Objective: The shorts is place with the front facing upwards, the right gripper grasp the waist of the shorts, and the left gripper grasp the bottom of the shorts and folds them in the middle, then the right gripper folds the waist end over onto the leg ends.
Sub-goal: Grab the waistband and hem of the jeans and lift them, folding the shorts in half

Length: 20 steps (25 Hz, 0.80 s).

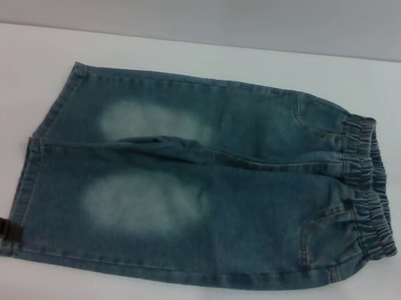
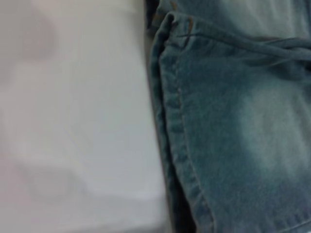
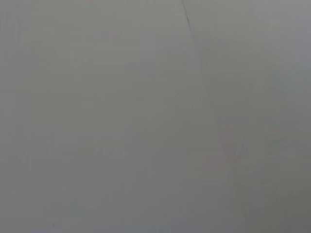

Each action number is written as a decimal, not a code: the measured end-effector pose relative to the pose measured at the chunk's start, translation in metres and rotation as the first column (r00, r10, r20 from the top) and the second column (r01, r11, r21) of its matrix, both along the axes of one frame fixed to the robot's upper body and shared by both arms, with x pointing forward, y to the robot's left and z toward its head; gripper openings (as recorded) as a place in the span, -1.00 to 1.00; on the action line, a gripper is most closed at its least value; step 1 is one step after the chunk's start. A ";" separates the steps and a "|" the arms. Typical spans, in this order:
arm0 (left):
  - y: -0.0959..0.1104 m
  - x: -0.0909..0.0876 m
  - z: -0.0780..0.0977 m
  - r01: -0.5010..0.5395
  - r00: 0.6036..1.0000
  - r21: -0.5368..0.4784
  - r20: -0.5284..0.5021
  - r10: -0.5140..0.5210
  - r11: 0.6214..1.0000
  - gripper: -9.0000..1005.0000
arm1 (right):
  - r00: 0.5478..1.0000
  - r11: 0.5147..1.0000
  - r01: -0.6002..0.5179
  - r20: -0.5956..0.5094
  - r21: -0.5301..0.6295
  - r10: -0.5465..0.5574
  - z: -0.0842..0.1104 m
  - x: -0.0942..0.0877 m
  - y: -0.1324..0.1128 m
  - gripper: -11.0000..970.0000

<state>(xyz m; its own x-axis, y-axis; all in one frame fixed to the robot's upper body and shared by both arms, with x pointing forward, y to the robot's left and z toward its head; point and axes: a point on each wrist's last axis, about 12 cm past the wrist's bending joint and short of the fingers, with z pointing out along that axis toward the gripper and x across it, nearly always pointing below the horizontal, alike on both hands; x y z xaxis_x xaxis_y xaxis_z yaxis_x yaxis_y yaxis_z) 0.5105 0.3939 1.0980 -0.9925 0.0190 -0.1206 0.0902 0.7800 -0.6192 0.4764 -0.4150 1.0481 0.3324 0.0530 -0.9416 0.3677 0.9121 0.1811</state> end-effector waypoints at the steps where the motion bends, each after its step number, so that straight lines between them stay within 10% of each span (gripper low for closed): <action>1: 0.000 0.000 -0.001 0.001 1.000 0.003 -0.004 -0.001 1.000 0.59 | 1.000 1.000 0.000 0.000 0.000 0.000 0.000 0.000 0.000 0.07; 20: -0.017 0.004 -0.001 0.042 0.999 -0.024 -0.005 -0.042 0.999 0.57 | 1.000 1.000 0.004 -0.012 0.003 -0.004 -0.001 0.000 -0.001 0.07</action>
